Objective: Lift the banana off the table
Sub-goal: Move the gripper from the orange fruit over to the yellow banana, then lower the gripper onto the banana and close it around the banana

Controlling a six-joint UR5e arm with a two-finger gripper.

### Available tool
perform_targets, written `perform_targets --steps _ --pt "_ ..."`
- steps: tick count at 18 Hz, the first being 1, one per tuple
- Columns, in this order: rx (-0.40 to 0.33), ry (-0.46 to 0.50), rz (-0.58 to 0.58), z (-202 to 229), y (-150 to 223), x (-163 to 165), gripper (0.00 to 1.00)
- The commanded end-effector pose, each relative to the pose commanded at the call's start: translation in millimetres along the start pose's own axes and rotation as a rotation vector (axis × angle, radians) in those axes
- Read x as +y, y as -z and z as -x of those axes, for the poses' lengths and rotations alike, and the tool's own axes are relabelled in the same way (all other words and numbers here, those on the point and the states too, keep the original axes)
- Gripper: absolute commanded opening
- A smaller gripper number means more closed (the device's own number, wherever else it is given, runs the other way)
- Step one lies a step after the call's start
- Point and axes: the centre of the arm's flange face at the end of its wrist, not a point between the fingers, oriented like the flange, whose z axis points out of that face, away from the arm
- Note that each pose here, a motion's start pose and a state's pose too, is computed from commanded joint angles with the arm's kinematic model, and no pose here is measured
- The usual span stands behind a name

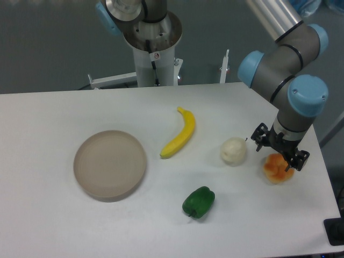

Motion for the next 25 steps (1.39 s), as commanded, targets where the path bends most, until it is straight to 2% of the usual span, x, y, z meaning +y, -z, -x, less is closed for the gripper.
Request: perform_targets --steps 4,6,8,9,10,11,13,15,19,22,25 --pt "0.000 -0.012 0.003 -6.7 2.8 -10.3 1.00" --pt "0.024 -0.038 0.002 -24.2 -0.7 -26.7 1.00" --pt "0.033 -0.009 -0.009 -64.4 13.0 -31.8 1.00" --pt "0.046 -0.045 -0.007 -95.4 17.9 -55.2 1.00" --pt "0.051 -0.048 -0.010 -113.1 20.5 -63.8 1.00" --pt "0.066 0.001 -0.025 -132.3 24.7 -69.1 1.00" --pt "0.093 0.032 -0.044 -174.7 21.4 -98.5 1.00" --pt "0.122 0.104 -0.021 -200.0 3.9 -113.5 1.00" --pt "0.112 0.200 -0.015 -228.6 -29.9 -118.0 1.00" --pt "0.131 0.216 0.023 -258.0 -51.8 -111.9 1.00" --pt "0.105 0.209 0.032 -263.3 -65.1 -109.9 1.00"
